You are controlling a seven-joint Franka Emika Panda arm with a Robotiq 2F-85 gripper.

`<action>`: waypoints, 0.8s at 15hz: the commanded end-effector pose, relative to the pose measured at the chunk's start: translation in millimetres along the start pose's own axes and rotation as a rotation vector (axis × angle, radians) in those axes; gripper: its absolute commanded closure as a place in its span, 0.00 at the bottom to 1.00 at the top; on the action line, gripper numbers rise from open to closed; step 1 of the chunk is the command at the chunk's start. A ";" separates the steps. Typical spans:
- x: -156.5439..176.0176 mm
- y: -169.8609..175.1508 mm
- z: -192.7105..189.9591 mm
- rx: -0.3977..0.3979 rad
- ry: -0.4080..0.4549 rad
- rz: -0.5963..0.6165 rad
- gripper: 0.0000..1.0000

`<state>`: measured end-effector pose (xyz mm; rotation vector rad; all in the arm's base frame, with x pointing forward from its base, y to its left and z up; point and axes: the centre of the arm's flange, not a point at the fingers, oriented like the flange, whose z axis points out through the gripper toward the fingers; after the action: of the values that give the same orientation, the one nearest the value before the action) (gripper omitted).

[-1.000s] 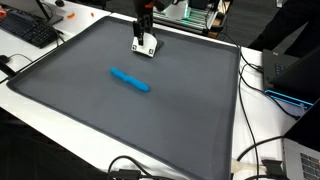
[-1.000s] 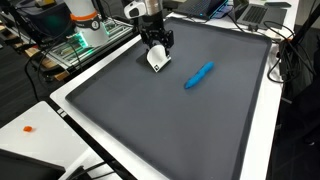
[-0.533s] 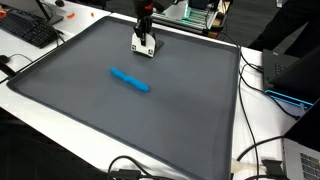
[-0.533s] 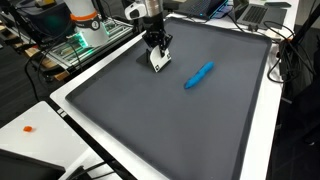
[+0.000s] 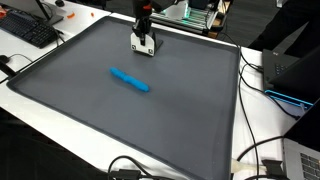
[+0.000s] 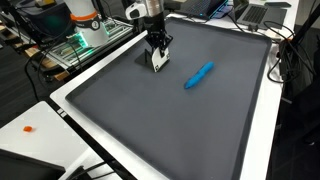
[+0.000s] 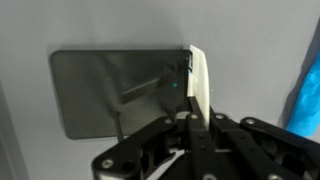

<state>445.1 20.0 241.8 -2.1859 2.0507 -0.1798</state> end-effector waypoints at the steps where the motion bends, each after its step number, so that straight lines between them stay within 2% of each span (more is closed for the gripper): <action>1: -0.2 -1.4 -2.4 0.002 -0.003 0.041 0.99; 7: -2.0 -17.0 -42.6 0.006 -0.016 -0.013 0.99; 9: -7.4 -28.5 -59.7 0.009 -0.009 -0.074 0.99; 12: -23.5 -53.0 -84.7 -0.031 -0.005 -0.186 0.99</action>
<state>468.0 31.8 304.9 -2.2729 1.9473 -0.1876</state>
